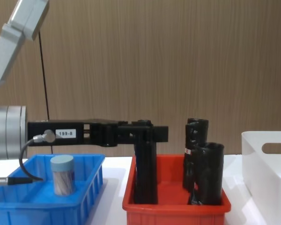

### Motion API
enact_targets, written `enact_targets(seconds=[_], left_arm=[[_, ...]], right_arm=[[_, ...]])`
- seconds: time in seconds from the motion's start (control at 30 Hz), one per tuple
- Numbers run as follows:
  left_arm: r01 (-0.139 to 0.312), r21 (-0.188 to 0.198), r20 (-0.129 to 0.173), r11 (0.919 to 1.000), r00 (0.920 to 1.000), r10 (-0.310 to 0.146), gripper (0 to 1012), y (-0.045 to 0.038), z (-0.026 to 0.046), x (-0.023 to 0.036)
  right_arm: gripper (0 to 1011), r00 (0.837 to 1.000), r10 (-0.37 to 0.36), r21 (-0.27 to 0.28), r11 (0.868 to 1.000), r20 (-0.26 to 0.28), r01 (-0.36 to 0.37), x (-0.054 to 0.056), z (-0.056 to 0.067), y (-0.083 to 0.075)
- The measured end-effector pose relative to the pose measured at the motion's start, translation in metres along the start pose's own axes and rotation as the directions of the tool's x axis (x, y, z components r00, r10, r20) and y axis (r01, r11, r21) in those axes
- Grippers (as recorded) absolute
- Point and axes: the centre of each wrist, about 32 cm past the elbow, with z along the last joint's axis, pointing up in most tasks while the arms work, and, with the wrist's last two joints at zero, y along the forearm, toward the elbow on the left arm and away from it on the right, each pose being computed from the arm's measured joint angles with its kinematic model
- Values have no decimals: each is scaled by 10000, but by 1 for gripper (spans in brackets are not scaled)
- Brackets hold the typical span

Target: Pick the cotton swabs from the blue box and place them into the white box.

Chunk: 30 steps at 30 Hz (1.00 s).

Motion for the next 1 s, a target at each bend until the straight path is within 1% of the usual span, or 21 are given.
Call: enact_targets(seconds=[0.07,0.13,0.17,0.3,0.33,0.37,0.4,0.43,0.47,0.5,0.53,0.57,0.6,0.67,0.7,0.77,0.8,0.87,0.9,0.97,1.0], left_arm=[[-62,10,19,10000,10000,62,1004,-4,-3,-5],[-242,34,95,9997,9997,241,1004,-19,-13,-22],[-242,34,95,9997,9997,241,1004,-19,-13,-22],[-738,81,309,9972,9968,735,1004,-58,-37,-72],[-833,85,350,9965,9959,829,1004,-65,-42,-80],[-833,85,350,9965,9959,829,1004,-65,-42,-80],[-1001,98,422,9949,9941,996,1004,-78,-51,-97],[-1178,105,499,9930,9919,1171,1004,-91,-60,-114],[-1255,105,534,9920,9908,1247,1004,-97,-64,-122],[-1341,106,577,9909,9894,1333,1004,-104,-68,-131],[-1434,106,614,9896,9879,1425,1004,-110,-73,-139],[-1599,99,690,9871,9849,1588,1004,-124,-80,-156],[-1686,99,730,9856,9832,1674,1004,-130,-83,-165],[-1853,91,809,9826,9796,1840,1004,-143,-91,-182],[-2010,85,879,9796,9760,1995,1004,-155,-98,-198],[-2168,67,953,9762,9719,2152,1004,-168,-106,-216],[-2339,50,1026,9722,9672,2322,1004,-180,-115,-233],[-2501,25,1097,9682,9624,2484,1004,-193,-123,-251],[-2655,2,1172,9641,9575,2637,1004,-206,-131,-269],[-2812,-27,1245,9596,9521,2793,1004,-219,-139,-287],[-2974,-57,1323,9547,9461,2955,1004,-232,-146,-304]], right_arm=[[1002,10000,14,33,10000,3,-14,-22,-4,-4],[1002,10000,44,104,9999,10,-44,-75,-15,-14],[1002,10000,51,136,9999,16,-51,-97,-19,-18],[1002,9999,146,355,9993,16,-146,-260,-57,-55],[1002,9999,159,398,9991,13,-160,-290,-63,-63],[1002,9999,159,398,9991,13,-160,-290,-63,-63],[1002,9998,202,535,9984,8,-202,-387,-80,-90],[1002,9998,210,574,9981,5,-210,-415,-86,-99],[1002,9997,245,674,9974,-17,-243,-480,-96,-118],[1002,9997,245,674,9974,-17,-243,-480,-96,-118],[1002,9996,269,767,9967,-36,-265,-536,-105,-137],[1002,9996,278,811,9963,-43,-274,-567,-110,-147],[1002,9996,292,913,9954,-56,-285,-625,-117,-169],[1002,9995,316,1015,9944,-83,-306,-687,-125,-194],[1002,9993,341,1114,9932,-120,-325,-748,-132,-217],[1002,9993,353,1199,9922,-149,-333,-800,-138,-240],[1002,9991,376,1302,9909,-181,-350,-861,-143,-266],[1002,9991,379,1347,9903,-200,-348,-888,-146,-279],[1002,9990,388,1450,9888,-241,-349,-943,-148,-306],[1002,9987,401,1606,9864,-309,-346,-1028,-151,-348],[1002,9986,407,1654,9856,-330,-347,-1056,-153,-363]])
